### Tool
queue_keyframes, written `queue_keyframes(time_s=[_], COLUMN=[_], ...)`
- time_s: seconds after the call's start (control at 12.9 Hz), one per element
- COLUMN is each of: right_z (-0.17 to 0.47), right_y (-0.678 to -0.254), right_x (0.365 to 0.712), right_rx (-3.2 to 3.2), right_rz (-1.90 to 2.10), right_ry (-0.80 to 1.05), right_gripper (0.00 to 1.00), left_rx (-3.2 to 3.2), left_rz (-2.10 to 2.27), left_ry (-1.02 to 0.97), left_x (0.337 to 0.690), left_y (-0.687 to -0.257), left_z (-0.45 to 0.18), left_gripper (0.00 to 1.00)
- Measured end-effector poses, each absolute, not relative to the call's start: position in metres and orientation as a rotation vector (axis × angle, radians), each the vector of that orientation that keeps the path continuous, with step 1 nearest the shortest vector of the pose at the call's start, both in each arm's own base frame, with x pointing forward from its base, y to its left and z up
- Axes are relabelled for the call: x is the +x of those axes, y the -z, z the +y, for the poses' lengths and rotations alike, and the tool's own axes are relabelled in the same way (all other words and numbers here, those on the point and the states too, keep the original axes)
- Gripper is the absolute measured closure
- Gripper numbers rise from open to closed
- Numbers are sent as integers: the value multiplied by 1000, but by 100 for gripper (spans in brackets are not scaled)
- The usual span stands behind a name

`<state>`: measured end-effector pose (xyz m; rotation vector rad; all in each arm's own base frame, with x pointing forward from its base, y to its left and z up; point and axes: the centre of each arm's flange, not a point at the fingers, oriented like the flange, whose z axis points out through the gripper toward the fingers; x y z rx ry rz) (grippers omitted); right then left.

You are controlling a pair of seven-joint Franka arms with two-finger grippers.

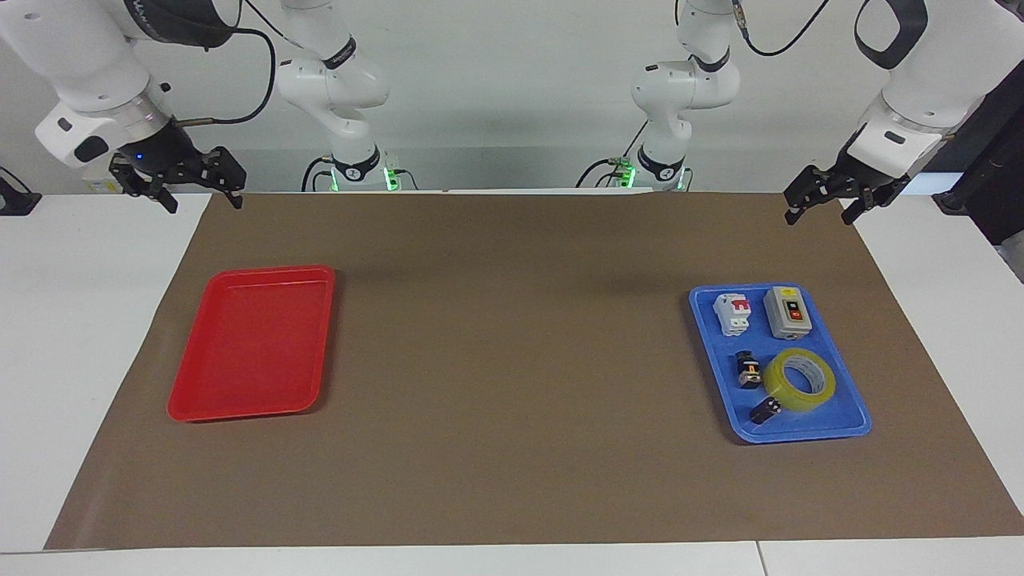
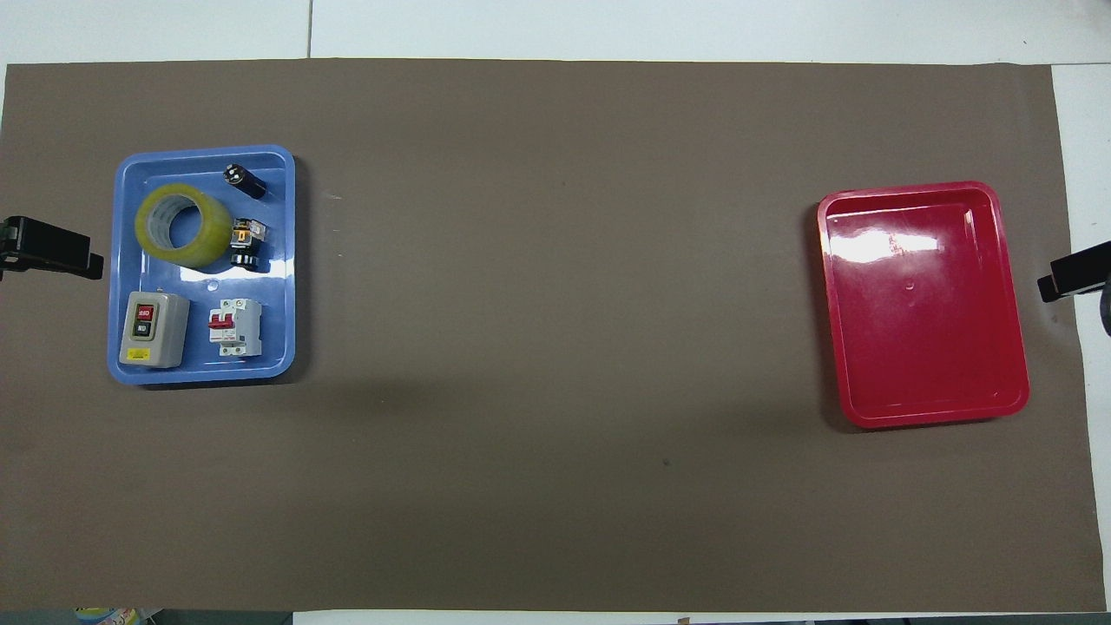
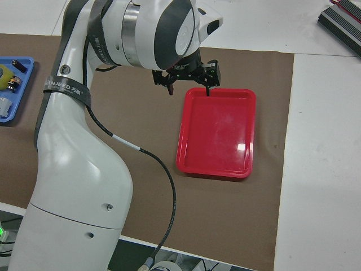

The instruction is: Place and move tape with both arms

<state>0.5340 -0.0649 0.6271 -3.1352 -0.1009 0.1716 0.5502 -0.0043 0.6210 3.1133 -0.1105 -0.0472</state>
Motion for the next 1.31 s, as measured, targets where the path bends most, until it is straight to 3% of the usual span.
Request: queue_keyframes(time_s=[0.31,0.54,1.01,1.31], right_z=[-65,-65,-63,-57], right_y=[-627,-627,-627,-627], right_x=[534,534,534,535], right_rx=[-3135,-3134,-3134,-3134], right_rz=[-101,-101,-107,-124], right_ry=[-171,-171,-171,-171], right_gripper=[0,0,0,0], left_rx=[3116,3119,3122,3127], left_rz=[-67,9,112,145], left_ry=[-3,-27,-17,-71], left_x=[557,575,633,644], left_y=[-617,-587,-475,-406], left_z=[11,39,82,95], left_gripper=[0,0,0,0])
